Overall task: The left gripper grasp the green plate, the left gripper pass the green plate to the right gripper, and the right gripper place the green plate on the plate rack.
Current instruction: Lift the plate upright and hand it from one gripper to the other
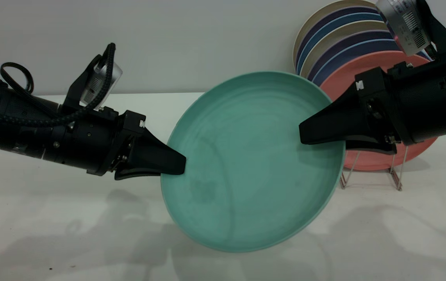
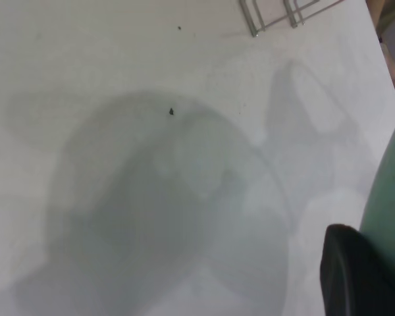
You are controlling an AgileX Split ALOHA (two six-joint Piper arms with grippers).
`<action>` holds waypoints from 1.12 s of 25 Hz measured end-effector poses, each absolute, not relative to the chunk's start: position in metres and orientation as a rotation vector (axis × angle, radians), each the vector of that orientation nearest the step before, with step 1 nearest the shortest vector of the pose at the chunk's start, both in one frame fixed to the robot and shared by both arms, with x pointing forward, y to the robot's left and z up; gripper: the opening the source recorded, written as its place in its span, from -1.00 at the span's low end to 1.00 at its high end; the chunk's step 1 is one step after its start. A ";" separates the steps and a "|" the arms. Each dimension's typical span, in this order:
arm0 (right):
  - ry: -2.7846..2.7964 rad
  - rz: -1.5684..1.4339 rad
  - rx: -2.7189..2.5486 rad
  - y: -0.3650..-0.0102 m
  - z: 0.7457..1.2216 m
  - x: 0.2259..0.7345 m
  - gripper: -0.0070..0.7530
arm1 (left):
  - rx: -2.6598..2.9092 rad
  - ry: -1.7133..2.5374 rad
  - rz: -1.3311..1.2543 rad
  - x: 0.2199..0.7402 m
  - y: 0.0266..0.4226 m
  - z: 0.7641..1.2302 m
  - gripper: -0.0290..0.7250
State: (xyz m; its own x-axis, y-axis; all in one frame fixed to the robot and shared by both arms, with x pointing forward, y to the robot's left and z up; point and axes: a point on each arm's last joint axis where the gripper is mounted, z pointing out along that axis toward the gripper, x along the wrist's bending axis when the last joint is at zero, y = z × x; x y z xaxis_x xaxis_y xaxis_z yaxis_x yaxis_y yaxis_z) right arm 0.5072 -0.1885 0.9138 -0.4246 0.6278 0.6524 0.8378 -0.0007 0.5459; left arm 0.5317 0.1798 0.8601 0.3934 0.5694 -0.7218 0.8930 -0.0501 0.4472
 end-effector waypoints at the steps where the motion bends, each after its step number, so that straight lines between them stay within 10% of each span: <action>1: -2.043 -1.391 -1.546 -0.188 0.914 0.507 -0.34 | 1.734 1.265 -0.446 0.531 0.179 0.861 -0.88; 15: -2.059 -1.326 -1.627 -0.194 0.909 0.508 -0.71 | 1.675 1.202 -0.525 0.529 0.177 0.868 -0.71; 28: -2.197 -1.324 -1.530 -0.193 0.906 0.507 -0.73 | 1.391 1.290 -0.685 0.536 0.242 0.884 0.42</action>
